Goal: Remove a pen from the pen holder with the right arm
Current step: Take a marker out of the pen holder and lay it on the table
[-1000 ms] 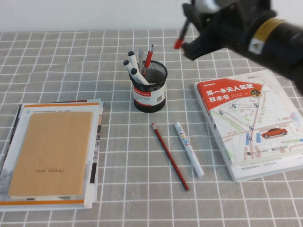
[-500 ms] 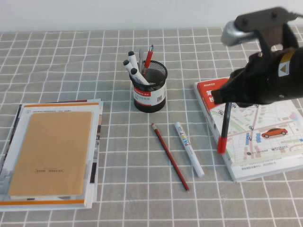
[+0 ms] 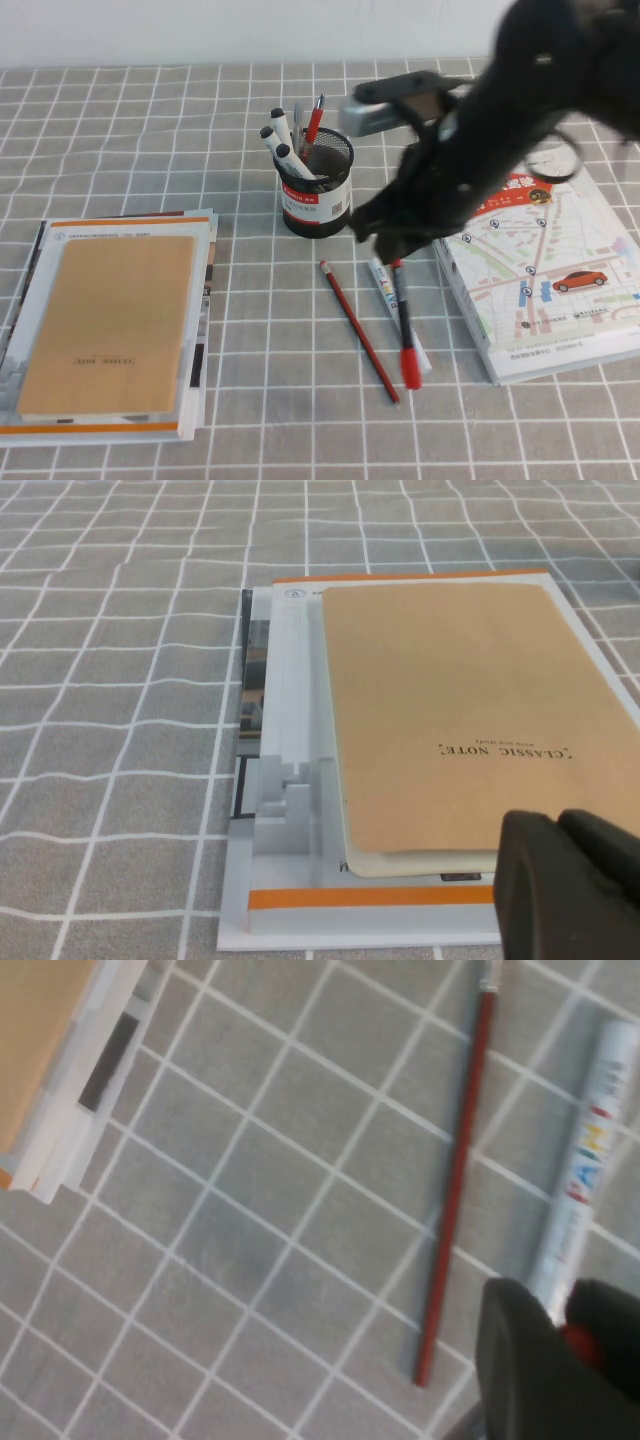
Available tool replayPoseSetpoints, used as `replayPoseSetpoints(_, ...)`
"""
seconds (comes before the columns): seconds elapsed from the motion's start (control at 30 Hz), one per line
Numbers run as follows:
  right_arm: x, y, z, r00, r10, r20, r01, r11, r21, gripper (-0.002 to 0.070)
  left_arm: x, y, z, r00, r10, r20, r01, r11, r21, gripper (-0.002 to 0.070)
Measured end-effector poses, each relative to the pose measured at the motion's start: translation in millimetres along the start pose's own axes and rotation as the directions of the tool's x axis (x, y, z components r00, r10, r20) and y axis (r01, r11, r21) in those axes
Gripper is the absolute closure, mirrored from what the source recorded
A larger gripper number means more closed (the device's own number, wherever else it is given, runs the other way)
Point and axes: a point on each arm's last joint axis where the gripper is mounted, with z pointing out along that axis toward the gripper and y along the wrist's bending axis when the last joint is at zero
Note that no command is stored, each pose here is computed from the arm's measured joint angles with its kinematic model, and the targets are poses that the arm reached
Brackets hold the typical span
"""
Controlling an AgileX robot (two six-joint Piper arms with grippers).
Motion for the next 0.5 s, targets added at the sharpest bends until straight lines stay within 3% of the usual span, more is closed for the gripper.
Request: replayPoseSetpoints(0.5, -40, 18, 93, 0.992, -0.038, -0.123, 0.029, 0.997, -0.069, 0.0639, 0, 0.0, 0, 1.000, 0.000, 0.000, 0.000, 1.000, 0.000, 0.0678)
